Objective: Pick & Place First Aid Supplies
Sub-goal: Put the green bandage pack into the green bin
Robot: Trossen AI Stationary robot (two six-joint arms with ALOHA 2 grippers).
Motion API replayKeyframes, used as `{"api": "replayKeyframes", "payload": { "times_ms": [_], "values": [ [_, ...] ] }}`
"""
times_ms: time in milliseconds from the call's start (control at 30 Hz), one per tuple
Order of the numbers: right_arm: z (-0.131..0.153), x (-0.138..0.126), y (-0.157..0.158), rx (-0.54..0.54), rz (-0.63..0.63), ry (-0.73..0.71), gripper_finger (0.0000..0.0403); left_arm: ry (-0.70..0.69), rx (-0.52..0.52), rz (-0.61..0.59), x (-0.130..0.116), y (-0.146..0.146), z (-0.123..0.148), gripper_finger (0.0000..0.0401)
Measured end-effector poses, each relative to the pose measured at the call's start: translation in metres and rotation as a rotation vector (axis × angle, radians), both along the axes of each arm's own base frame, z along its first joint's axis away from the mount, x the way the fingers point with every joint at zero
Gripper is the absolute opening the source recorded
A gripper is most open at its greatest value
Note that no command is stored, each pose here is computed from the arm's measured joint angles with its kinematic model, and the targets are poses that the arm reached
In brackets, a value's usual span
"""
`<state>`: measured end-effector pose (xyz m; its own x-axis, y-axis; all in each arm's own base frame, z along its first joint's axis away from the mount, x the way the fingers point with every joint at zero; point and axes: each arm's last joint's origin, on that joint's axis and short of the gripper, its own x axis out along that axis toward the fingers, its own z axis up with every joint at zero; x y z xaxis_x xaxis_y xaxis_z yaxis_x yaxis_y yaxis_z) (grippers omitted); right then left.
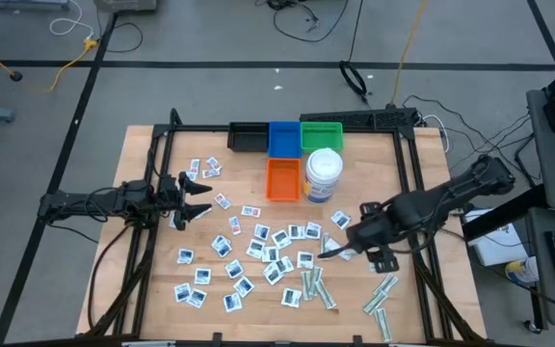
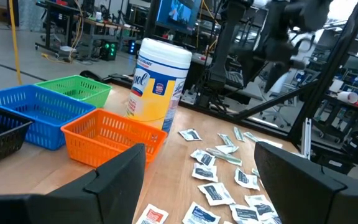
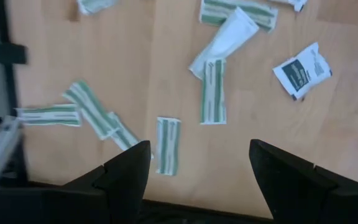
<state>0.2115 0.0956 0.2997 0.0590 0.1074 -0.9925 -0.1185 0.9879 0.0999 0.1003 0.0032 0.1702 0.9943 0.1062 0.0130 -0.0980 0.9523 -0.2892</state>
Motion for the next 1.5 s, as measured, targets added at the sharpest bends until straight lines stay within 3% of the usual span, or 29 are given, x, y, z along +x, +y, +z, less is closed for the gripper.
{"api": "replayKeyframes", "payload": {
  "times_ms": [333, 433, 833, 1033, 1233, 1500],
  "values": [
    [-0.072, -0.003, -0.001, -0.008, -0.052, 0.023, 0.0267, 0.001, 0.000, 0.000, 0.000, 0.000, 0.000, 0.0305],
    [-0.090, -0.007, -0.005, -0.056, -0.061, 0.020, 0.0267, 0.001, 0.000, 0.000, 0.000, 0.000, 0.000, 0.0306],
    [-0.134, -0.008, -0.016, -0.083, -0.070, 0.001, 0.0267, 0.001, 0.000, 0.000, 0.000, 0.000, 0.000, 0.0305],
    [-0.150, -0.001, -0.013, -0.090, -0.010, 0.018, 0.0264, 0.001, 0.000, 0.000, 0.000, 0.000, 0.000, 0.0306],
    [-0.154, 0.002, -0.013, -0.093, 0.007, 0.021, 0.0224, 0.000, 0.000, 0.000, 0.000, 0.000, 0.000, 0.0306],
    [-0.154, 0.003, -0.012, -0.084, 0.006, 0.005, 0.0113, 0.001, 0.000, 0.000, 0.000, 0.000, 0.000, 0.0306]
  ]
}}
